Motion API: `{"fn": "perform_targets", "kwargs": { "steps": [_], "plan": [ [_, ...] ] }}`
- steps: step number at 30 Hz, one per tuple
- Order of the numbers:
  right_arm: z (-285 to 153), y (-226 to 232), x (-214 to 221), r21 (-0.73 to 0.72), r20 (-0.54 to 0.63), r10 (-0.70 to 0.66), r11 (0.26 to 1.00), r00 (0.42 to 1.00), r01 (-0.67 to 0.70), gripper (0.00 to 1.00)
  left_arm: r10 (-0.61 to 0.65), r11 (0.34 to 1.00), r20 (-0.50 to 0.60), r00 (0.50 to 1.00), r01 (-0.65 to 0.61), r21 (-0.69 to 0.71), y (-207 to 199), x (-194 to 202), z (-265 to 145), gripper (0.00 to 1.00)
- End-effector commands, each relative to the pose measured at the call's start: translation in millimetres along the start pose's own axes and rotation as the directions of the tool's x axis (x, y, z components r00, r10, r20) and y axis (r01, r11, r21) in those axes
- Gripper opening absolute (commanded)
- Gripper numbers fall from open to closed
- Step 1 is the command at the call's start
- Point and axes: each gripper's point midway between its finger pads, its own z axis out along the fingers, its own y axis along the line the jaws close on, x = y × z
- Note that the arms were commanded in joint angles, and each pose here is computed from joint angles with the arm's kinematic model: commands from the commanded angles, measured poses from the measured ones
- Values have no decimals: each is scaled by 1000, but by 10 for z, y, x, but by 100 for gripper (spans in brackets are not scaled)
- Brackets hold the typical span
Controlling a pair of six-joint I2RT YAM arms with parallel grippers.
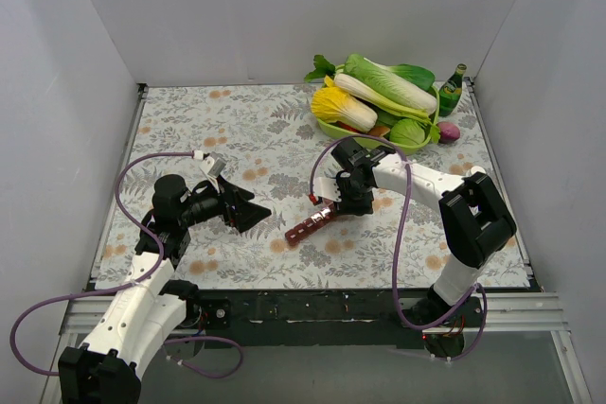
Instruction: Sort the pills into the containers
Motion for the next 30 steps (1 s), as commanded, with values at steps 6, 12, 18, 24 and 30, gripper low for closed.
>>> {"fn": "perform_targets", "kwargs": {
  "steps": [6,12,18,24,30],
  "plan": [
    [-49,-19,-33,-12,-12,-18,1000,1000,18,1,27,999,6,1000,-27,20,-34,-8,1,98],
    [-62,-33,-62,-8,-5,-15,1000,1000,15,1,26,1000,4,1000,-26,18,-28,0,1,98],
    [-90,-61,-72,10,-2,-13,1000,1000,13,1,26,1000,4,1000,-26,18,-28,0,1,98],
    [-62,-42,-30,0,-22,-12,1000,1000,12,1,25,999,4,1000,-25,21,-36,-1,-1,98],
    [-54,-27,-36,-9,-22,-13,1000,1000,13,1,23,1000,2,1000,-23,20,-31,4,2,98]
  ]
}}
